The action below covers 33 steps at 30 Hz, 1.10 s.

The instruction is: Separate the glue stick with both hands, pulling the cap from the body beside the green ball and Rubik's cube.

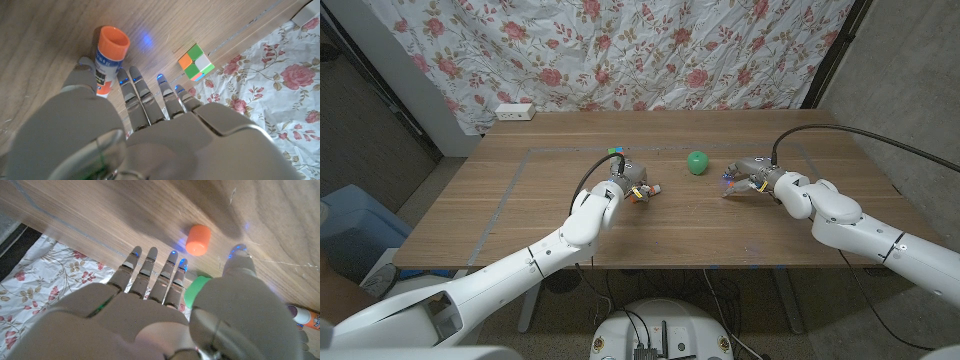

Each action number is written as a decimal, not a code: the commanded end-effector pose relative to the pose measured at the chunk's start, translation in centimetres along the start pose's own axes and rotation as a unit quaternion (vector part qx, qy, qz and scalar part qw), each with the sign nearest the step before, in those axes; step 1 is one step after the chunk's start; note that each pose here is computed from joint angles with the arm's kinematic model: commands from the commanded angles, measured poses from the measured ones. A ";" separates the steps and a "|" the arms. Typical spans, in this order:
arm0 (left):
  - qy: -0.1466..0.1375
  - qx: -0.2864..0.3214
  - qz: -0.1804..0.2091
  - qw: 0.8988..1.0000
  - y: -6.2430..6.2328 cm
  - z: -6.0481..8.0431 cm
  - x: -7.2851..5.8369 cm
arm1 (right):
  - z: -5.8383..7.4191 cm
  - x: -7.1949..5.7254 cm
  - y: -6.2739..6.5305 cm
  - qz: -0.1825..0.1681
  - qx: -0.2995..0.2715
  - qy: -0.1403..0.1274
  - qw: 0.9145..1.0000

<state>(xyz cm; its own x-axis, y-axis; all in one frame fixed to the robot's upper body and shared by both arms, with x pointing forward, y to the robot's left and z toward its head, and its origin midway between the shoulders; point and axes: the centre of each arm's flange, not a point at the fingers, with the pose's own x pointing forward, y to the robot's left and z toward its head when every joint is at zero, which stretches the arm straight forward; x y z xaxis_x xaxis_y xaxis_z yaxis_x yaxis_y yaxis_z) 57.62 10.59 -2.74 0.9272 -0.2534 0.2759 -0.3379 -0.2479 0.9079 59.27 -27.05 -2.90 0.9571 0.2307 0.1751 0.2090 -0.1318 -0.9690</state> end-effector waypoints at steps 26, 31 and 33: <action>0.031 0.002 -0.005 0.999 1.2 -1.1 -1.0 | 0.1 0.4 -0.4 0.030 0.006 0.001 1.000; 0.028 -0.001 0.001 1.000 1.5 -1.2 -1.0 | -0.1 0.4 -0.5 0.038 0.015 -0.003 0.999; 0.027 -0.014 -0.002 1.000 1.6 -1.4 -1.1 | -0.2 0.4 -0.5 0.044 0.019 -0.006 0.999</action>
<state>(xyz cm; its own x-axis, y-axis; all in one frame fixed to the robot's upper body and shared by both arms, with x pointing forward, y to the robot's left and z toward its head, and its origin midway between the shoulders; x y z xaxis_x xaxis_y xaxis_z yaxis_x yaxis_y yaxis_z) 56.65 11.51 -1.67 0.9375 -0.2005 0.2844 -0.3304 -0.2570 0.9082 59.52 -26.92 -2.54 0.9672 0.2231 0.1216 0.1535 -0.1318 -0.9793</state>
